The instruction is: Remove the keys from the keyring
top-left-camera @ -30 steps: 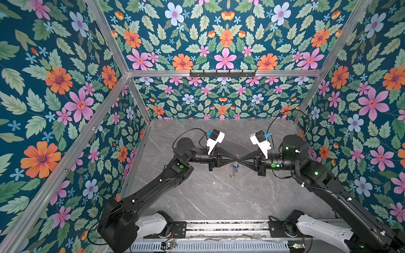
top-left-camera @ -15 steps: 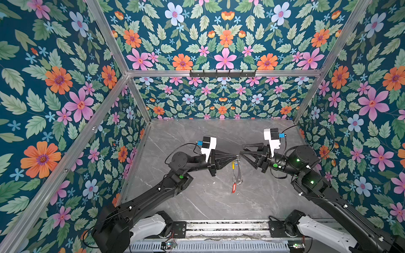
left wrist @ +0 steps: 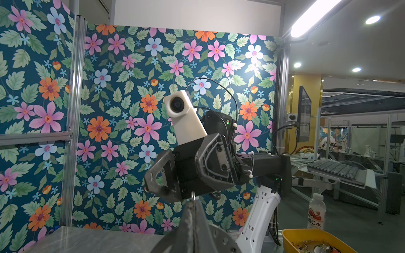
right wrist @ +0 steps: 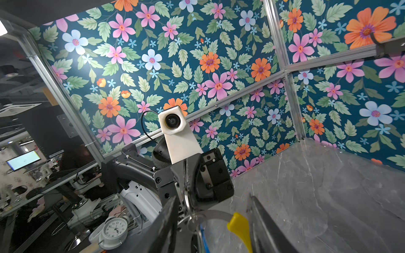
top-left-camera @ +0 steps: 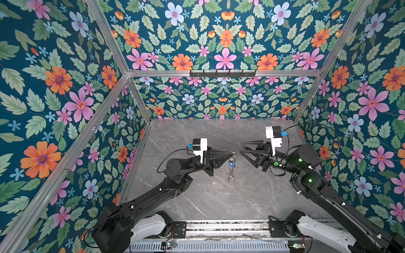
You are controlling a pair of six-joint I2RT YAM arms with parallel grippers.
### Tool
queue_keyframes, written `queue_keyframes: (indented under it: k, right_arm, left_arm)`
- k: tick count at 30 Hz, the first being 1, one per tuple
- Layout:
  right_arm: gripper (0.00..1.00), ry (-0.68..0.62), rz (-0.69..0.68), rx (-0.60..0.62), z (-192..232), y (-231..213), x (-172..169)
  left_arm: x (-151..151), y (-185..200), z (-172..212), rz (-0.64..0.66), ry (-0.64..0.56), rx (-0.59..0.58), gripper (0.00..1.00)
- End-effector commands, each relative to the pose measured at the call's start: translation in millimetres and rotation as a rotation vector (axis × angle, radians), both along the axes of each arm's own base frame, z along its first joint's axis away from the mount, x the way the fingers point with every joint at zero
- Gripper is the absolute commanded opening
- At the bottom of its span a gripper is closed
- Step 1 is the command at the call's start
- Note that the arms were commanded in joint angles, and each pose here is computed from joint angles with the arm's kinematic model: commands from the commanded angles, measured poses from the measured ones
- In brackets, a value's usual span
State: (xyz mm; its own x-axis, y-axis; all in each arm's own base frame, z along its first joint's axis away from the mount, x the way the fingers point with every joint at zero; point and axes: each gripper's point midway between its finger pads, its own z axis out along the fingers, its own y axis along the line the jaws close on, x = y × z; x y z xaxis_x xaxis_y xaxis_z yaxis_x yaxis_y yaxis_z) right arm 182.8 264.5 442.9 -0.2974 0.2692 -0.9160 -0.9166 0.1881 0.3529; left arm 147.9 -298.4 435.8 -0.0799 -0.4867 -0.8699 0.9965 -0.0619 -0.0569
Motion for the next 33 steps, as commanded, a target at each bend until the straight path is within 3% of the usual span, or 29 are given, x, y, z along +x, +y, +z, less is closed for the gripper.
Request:
queue_keyframes:
  k: [1, 12, 32, 33]
  right_arm:
    - [0.52, -0.061, 0.127, -0.001, 9, 8, -18]
    - [0.38, -0.035, 0.225, -0.009, 4, 17, -24]
    - [0.00, 0.012, 0.213, -0.058, -9, 21, -17]
    - [0.00, 0.017, 0.208, -0.069, -10, 21, -17]
  left_arm:
    - [-8, 7, 12, -0.017, -0.038, -0.052, 0.00]
    - [-8, 8, 12, -0.016, -0.033, -0.064, 0.00]
    - [-3, 6, 10, -0.026, -0.001, -0.071, 0.00]
    - [-4, 7, 10, -0.028, 0.003, -0.067, 0.05]
